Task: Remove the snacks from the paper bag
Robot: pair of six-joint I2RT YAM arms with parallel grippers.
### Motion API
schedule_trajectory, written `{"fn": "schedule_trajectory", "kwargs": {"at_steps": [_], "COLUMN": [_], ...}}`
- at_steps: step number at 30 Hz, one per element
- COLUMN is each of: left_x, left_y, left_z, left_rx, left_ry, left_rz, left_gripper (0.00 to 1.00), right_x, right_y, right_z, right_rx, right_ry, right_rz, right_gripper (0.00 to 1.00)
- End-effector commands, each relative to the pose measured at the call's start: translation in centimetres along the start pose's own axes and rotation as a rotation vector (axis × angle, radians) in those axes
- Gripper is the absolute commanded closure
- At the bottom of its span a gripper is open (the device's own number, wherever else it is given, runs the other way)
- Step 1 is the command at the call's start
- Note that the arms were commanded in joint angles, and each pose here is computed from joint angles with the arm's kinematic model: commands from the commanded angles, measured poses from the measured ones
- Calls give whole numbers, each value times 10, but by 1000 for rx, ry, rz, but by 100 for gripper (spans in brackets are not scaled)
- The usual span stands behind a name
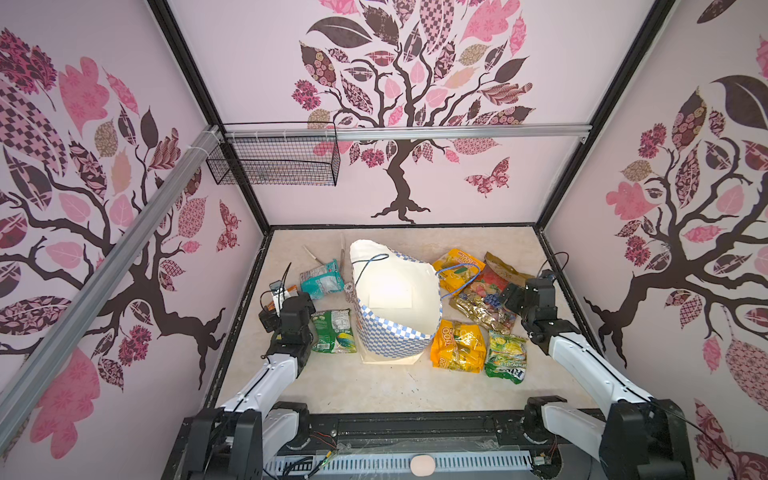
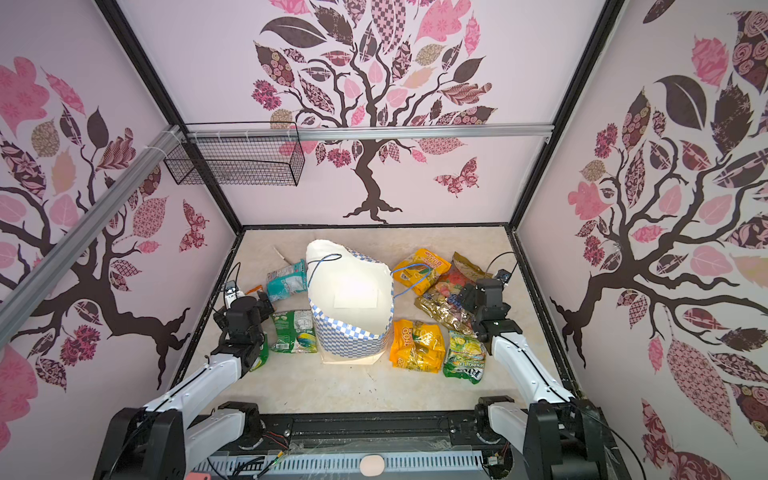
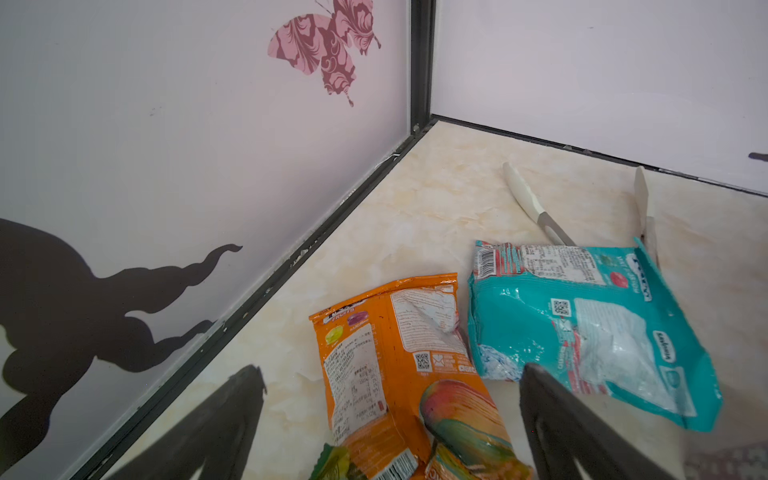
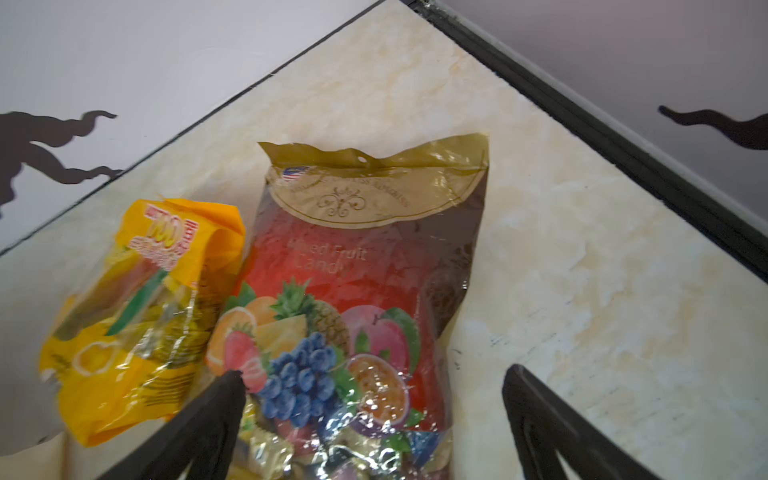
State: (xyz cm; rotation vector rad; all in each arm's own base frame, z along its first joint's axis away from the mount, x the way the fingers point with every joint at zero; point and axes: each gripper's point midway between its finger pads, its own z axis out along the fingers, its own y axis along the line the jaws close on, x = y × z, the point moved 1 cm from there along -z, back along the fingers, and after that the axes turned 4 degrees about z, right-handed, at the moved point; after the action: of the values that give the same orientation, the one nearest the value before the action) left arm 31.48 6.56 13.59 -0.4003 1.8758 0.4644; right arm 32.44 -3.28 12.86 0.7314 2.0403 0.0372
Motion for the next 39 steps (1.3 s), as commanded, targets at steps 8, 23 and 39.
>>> {"fn": "schedule_trajectory", "kwargs": {"at_steps": [8,23,39], "left_x": [-13,9,8], "left_y": [-43,-86,-82], "left_z": [11,36,50], "left_rx": [242,538,470], "left_ry": [-150,-91,-42], "left_rz": [88,79,66], "left_gripper": [2,2,1], "right_x": [-9,-15,0], "right_y": [16,22,30], "right_z": [32,27,41], "right_rx": [-146,-189,-232], "right_ry": [-293,-390,-355], "right_rz": [-125,-215,-263], "right_gripper": [0,0,0]}}
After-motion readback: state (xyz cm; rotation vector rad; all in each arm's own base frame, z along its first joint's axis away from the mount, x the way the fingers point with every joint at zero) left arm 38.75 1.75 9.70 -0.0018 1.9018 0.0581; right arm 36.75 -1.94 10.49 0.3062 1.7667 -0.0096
